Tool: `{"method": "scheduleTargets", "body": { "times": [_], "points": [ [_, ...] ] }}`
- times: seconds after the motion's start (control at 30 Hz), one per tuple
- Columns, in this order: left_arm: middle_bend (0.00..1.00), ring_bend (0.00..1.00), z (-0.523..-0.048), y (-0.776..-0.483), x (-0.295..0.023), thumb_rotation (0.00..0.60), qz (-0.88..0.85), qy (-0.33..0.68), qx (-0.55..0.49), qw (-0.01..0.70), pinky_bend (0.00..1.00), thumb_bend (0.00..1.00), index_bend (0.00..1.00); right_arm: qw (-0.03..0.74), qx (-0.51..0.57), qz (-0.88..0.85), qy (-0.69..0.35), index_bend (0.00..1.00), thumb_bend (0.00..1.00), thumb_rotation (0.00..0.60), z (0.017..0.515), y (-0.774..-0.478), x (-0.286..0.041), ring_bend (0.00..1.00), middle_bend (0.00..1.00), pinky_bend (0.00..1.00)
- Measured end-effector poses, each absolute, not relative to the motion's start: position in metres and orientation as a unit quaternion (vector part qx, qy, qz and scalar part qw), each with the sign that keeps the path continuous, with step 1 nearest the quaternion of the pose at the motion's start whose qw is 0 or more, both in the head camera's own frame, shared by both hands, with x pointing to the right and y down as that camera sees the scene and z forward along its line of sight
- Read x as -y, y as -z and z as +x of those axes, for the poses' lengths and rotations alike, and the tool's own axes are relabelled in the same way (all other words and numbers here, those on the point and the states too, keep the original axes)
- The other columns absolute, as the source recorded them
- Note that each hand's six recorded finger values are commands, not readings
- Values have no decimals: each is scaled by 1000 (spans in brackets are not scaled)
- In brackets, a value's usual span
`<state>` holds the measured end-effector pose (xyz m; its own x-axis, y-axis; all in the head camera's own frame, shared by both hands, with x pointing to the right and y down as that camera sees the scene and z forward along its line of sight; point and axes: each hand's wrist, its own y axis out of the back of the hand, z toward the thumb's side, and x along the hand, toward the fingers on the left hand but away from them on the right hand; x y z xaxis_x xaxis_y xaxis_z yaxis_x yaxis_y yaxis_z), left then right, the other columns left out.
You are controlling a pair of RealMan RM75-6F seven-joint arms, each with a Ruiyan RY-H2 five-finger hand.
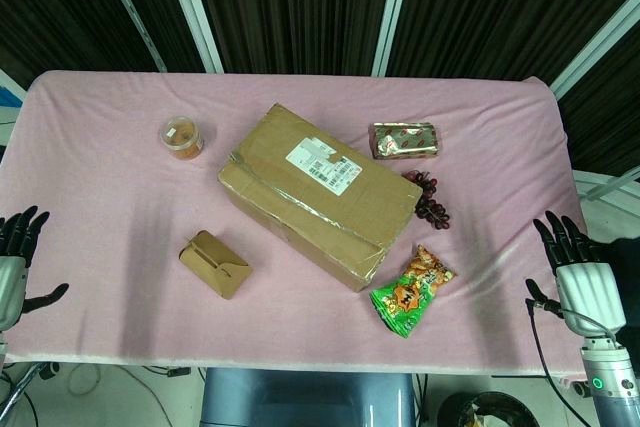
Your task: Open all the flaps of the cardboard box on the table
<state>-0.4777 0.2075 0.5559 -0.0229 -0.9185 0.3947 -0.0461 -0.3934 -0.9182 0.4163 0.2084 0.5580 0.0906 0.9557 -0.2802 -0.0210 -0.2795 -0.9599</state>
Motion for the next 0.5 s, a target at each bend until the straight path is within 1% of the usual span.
{"method": "scheduleTargets", "body": {
  "times": [0.5],
  "points": [
    [0, 0, -477, -556, -208, 600, -593, 588, -406, 371, 0, 42, 0, 449, 398, -587, -543, 0, 325, 600, 416, -558, -208, 0, 0, 211]
  ]
}}
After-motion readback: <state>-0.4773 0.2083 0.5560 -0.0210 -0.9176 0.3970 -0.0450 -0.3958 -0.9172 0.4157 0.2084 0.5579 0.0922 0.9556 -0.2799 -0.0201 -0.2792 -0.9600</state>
